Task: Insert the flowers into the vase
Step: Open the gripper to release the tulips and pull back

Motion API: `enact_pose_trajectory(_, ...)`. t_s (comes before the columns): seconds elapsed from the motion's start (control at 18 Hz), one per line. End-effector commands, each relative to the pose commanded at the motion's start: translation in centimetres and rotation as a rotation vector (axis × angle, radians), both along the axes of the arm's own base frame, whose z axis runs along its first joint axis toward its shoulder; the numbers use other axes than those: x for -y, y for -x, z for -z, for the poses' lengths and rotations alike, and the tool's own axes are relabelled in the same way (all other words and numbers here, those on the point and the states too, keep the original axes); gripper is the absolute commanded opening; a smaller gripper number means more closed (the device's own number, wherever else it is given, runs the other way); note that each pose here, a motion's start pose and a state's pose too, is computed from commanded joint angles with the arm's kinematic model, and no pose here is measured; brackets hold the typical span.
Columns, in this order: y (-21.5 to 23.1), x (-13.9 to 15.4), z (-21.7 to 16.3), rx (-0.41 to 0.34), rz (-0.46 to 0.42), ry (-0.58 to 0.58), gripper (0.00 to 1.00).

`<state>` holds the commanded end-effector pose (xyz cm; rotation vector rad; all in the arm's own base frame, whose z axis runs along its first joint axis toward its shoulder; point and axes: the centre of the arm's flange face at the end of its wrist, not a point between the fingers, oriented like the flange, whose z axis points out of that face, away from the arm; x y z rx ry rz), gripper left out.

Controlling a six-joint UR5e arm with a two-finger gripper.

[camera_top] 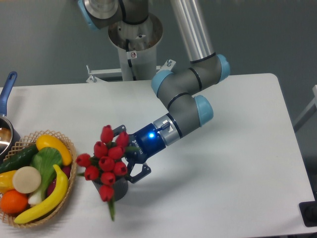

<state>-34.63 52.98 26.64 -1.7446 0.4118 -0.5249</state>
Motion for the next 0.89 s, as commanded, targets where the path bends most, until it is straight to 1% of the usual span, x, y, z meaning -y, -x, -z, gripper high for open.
enact_pose_trajectory(0.11,-0.1,0.4,-0.7,-0.025,-0.007,0.009,1.00)
enact_pose_trajectory(0.17,-0.1,0.8,-1.0,-0.049,-0.014,0.030,1.00)
enact_pose_trajectory(0.22,0.0,1.2,-1.7,-0.096,-0.028,0.068,1.00)
enact_pose_trajectory(0.39,0.5,2.4,-2.9,-0.190,-0.062,0.138,1.00)
enact_pose_trajectory(0.56,1.7,3.6,-6.0,-0.298,-0.108,0.168,1.00)
enact_pose_trajectory(0.67,2.7,4.2,-7.5,-0.377,-0.143,0.214,1.00)
enact_pose_trajectory(0.72,4.3,5.5,-8.3,-0.450,-0.194,0.287,1.00)
enact_pose_trajectory(0.78,5.2,6.8,-8.3,-0.497,-0.232,0.354,1.00)
enact_pose_trajectory(0.83,6.1,8.3,-9.0,-0.566,-0.281,0.437,1.00)
enact_pose_trajectory(0.89,6.5,8.9,-9.9,-0.598,-0.309,0.470,1.00)
